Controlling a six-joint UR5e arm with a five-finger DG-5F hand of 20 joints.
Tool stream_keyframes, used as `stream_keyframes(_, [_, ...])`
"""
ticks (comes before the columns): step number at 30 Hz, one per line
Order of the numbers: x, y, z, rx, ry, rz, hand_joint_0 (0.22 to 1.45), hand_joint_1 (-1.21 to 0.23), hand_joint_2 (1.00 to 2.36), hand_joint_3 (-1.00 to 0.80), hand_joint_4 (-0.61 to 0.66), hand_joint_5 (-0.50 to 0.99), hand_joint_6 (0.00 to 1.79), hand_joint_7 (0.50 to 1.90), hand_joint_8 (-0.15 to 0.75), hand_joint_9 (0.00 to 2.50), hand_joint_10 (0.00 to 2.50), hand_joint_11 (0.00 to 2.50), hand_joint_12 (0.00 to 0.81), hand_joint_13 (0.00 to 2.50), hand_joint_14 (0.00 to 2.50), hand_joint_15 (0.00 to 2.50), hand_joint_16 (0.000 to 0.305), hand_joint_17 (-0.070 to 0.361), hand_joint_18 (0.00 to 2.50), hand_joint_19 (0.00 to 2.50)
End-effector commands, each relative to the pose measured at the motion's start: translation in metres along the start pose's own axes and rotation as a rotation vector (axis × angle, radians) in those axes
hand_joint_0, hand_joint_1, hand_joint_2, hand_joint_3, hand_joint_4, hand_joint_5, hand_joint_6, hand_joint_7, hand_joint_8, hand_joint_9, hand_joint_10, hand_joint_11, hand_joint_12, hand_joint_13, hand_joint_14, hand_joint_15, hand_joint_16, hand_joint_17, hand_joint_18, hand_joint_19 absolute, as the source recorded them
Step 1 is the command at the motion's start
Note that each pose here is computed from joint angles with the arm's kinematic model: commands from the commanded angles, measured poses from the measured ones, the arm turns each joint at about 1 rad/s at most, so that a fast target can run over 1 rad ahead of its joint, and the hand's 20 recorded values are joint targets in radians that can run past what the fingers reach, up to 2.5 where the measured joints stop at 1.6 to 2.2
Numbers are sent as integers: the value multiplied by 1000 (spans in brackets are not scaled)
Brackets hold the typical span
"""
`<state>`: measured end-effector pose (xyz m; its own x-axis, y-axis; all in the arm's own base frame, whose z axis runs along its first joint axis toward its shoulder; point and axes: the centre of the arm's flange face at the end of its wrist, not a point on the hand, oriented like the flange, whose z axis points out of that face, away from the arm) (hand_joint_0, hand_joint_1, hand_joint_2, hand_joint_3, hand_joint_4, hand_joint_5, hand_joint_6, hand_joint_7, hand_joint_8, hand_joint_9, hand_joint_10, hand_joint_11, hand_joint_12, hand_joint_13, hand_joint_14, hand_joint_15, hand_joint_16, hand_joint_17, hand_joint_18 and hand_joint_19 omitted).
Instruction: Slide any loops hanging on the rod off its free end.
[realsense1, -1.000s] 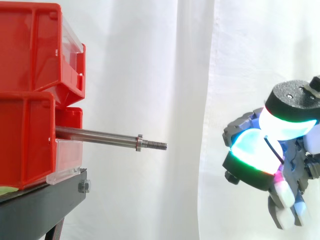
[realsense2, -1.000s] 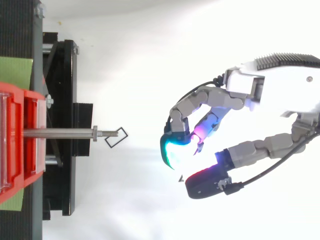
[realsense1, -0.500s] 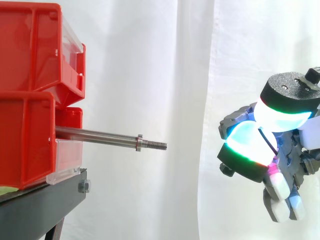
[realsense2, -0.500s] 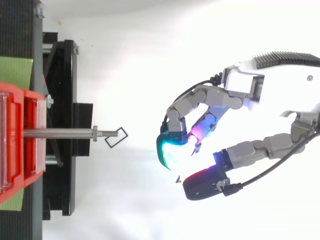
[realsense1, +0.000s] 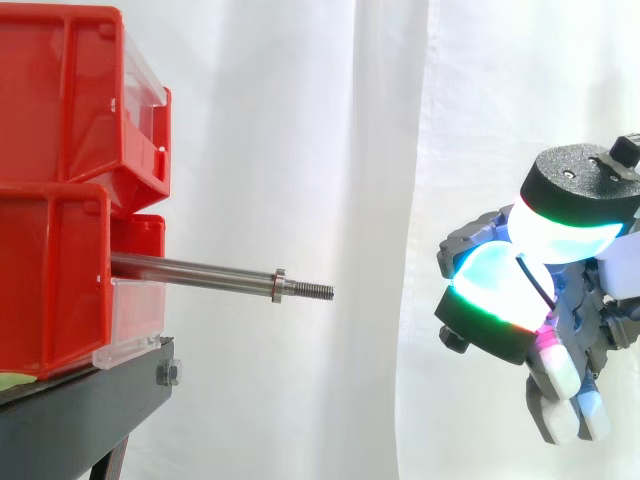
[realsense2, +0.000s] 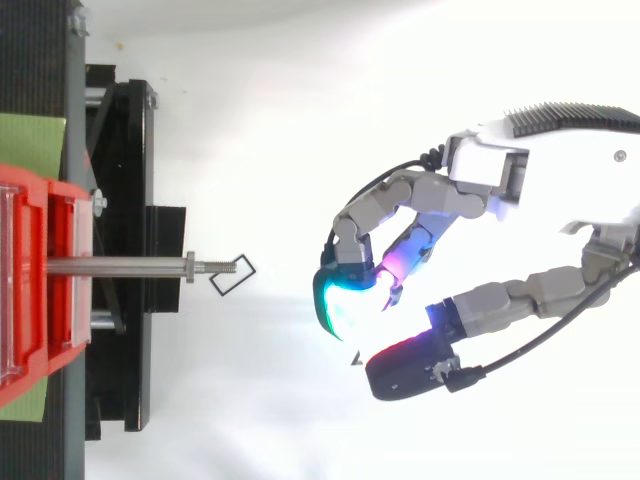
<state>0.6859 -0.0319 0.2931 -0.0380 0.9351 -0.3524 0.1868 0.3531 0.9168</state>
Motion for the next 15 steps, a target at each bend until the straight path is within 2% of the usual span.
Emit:
stream_keyframes(1, [0, 0, 0, 0, 0, 0, 572, -728, 1031, -16, -110, -140, 912, 1092, 252, 1063, 14, 424, 274, 985, 10, 271, 42, 95, 942, 477])
stream_keyframes(15, [0, 0, 0, 0, 0, 0, 571, -722, 1031, -7, -96, -140, 913, 1087, 273, 1069, 14, 431, 277, 986, 10, 265, 44, 99, 961, 460])
